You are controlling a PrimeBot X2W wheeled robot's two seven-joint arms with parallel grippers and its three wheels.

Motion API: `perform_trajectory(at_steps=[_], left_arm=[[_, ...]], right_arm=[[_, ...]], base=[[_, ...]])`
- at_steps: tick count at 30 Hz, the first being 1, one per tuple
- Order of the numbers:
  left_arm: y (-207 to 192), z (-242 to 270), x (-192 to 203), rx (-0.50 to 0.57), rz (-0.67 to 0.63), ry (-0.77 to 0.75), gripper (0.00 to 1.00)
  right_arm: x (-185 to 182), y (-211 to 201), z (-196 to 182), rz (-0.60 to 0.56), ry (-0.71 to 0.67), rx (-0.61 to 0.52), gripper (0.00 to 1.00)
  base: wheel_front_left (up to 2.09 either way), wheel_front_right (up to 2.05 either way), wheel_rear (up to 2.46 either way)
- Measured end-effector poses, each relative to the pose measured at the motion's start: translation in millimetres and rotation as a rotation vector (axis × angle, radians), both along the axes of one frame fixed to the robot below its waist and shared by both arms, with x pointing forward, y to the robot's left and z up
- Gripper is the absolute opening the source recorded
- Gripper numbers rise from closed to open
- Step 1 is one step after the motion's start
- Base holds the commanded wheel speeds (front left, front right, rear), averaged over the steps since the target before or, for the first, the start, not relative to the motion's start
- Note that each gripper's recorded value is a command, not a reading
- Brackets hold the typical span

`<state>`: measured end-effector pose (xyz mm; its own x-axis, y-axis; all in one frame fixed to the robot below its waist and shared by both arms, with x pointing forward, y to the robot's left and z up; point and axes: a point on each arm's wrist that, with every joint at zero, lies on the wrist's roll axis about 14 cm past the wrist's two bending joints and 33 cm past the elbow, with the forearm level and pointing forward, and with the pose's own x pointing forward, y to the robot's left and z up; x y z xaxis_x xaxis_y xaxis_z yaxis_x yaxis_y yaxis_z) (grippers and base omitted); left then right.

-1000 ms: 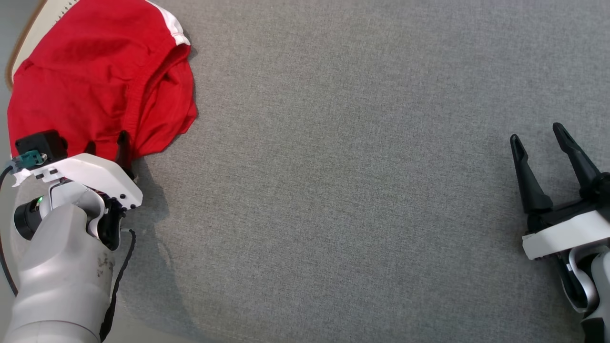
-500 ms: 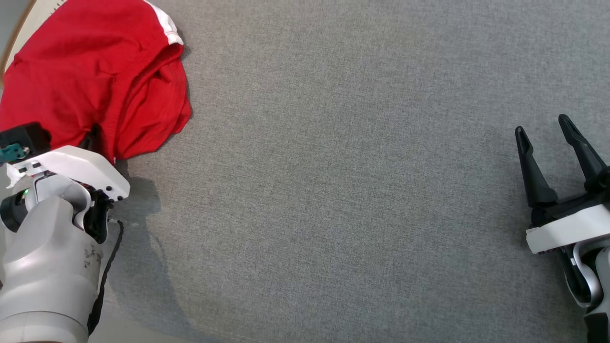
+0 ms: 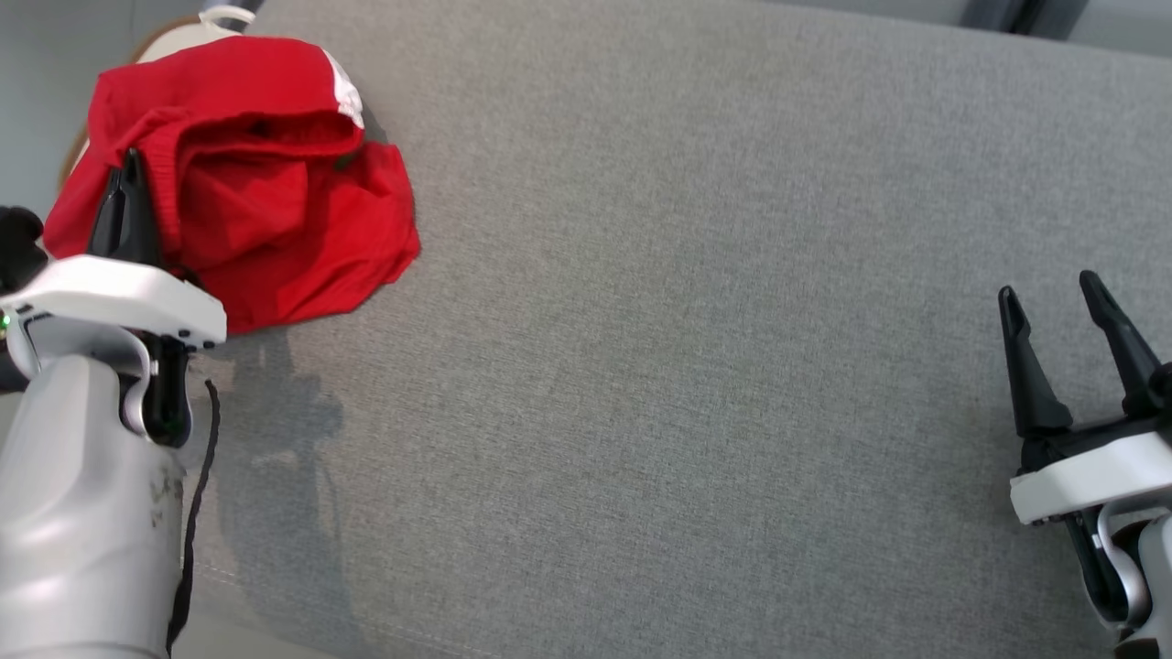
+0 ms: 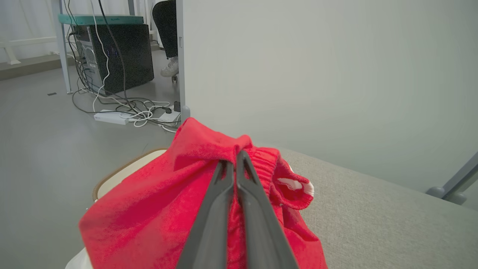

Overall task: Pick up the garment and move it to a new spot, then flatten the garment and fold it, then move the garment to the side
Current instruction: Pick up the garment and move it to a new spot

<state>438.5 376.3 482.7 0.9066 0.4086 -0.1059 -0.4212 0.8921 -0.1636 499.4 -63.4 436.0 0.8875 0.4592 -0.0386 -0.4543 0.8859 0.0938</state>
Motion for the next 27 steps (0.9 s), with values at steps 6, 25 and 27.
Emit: perform_trajectory(at_steps=[6, 25, 27], left_arm=[[-5.7, 35.1, -26.8, 0.068, 0.009, -0.116, 0.0], [-110.5, 37.3, -66.7, 0.048, -0.194, -0.137, 0.0], [-129.6, 33.8, -63.4, 0.031, -0.244, -0.123, 0.0]], right_arm=[[-11.0, 0.1, 24.1, -0.021, -0.041, 0.02, 1.0], [-57.5, -38.1, 60.8, -0.157, -0.094, 0.053, 1.0], [-61.9, -45.5, 64.0, -0.179, -0.101, 0.056, 1.0]], base=[[0.0, 0.0, 0.0], [0.0, 0.0, 0.0], [0.0, 0.0, 0.0]])
